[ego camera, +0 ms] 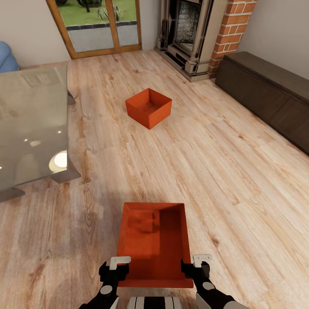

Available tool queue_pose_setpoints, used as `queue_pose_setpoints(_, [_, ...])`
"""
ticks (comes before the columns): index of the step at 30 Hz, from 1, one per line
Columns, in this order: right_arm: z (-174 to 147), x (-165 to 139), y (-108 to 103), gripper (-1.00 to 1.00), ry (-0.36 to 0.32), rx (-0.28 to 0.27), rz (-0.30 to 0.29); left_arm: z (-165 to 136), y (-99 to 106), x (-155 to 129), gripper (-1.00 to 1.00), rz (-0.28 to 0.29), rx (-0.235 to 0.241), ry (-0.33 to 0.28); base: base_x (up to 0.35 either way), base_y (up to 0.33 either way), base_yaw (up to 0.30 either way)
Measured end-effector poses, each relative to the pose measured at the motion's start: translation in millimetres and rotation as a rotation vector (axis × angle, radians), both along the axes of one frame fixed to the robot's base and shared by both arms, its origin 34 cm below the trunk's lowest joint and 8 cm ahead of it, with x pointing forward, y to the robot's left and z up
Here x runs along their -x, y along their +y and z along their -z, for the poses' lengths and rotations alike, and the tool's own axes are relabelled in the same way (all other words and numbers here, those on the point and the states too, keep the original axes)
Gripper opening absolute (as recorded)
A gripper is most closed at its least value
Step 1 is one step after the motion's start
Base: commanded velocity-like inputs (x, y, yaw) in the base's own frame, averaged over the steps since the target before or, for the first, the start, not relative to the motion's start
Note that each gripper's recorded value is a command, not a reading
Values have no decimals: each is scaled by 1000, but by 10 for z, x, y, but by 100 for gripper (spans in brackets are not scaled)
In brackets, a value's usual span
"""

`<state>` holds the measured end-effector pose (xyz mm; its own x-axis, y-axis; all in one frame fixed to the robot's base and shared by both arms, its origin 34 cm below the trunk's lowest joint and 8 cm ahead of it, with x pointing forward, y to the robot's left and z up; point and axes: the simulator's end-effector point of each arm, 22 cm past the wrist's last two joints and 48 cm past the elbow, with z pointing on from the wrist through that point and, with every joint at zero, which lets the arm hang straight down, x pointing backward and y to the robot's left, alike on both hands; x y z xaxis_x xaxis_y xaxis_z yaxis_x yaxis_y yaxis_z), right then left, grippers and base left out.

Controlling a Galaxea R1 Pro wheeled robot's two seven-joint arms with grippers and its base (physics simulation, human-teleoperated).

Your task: Move the two storage containers from the living room to the garage. In the garage, place one container on the floor and stack the other container on top of it (either order is fine).

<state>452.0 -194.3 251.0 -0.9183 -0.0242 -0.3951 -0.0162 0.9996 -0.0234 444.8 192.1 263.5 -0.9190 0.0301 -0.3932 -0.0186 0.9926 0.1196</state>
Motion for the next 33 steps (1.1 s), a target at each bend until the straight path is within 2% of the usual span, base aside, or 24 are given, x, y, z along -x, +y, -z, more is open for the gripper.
queue_pose_setpoints(14, [206, 35, 1, 100, 0, 0, 0, 214, 13, 59, 100, 0, -2, 4, 0, 0, 0])
queue_pose_setpoints(33, [206, 34, 1, 100, -1, 0, 1, 218, 17, 71, 100, -1, -2, 8, 0, 0, 0])
